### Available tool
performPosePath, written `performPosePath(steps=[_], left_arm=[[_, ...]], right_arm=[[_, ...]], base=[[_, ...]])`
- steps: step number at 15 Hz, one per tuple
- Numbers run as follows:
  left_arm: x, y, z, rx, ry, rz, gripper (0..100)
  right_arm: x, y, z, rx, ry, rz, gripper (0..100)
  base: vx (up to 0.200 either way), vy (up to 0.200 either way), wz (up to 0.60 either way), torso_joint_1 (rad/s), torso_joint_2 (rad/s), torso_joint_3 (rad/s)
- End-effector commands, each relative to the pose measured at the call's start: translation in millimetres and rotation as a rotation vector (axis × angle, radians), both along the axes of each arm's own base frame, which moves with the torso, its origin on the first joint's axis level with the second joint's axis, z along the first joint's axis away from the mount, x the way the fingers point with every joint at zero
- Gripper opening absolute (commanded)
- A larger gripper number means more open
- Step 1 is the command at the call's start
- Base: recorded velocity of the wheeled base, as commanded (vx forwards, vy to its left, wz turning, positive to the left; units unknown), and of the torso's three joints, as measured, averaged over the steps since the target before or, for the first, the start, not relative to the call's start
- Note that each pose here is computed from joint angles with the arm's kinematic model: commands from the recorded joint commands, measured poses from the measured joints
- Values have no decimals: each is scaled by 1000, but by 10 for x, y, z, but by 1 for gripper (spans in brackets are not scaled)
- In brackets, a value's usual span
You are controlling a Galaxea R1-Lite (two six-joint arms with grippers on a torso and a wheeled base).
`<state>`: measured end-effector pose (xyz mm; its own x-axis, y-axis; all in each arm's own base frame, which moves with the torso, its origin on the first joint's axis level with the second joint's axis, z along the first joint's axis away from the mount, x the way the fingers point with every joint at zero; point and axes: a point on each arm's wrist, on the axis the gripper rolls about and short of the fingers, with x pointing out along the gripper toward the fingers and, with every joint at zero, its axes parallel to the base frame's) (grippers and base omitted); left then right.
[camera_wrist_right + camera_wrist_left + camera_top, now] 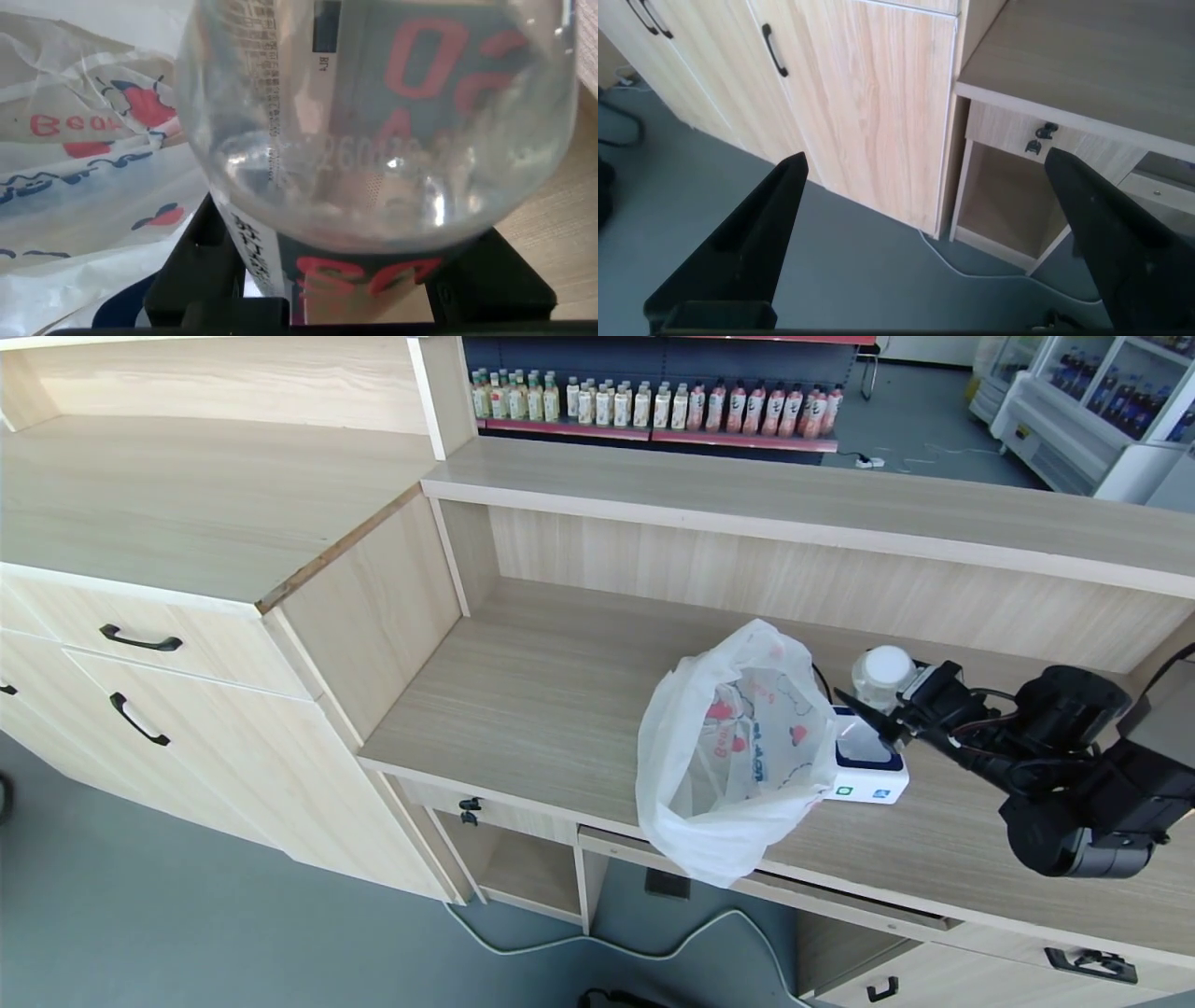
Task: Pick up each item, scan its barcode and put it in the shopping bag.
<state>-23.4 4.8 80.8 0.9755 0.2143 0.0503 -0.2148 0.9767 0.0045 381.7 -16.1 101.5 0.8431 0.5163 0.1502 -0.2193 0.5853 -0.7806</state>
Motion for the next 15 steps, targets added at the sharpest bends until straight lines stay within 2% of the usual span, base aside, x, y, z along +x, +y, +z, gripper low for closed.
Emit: performPosePath(steps=[1,8,11,13,15], left_arm=[[0,0,0,0,-1,0,100],[0,0,0,0,-1,0,100],[0,0,0,0,-1,0,100],[0,0,0,0,-1,0,100],[0,0,0,0,-1,0,100]], right_arm=[[19,15,-39,3,9,5,0],[51,31,-25,7,0,11,0],[-137,7,387,118,-13,12,0],[-387,-60,735,233,34,-98,0],[-702,-232,954,323,63,-300,0]], base=[[0,0,0,0,0,0],[0,0,0,0,0,0],[0,0,0,0,0,0],[0,0,0,0,0,0],[0,0,0,0,0,0]])
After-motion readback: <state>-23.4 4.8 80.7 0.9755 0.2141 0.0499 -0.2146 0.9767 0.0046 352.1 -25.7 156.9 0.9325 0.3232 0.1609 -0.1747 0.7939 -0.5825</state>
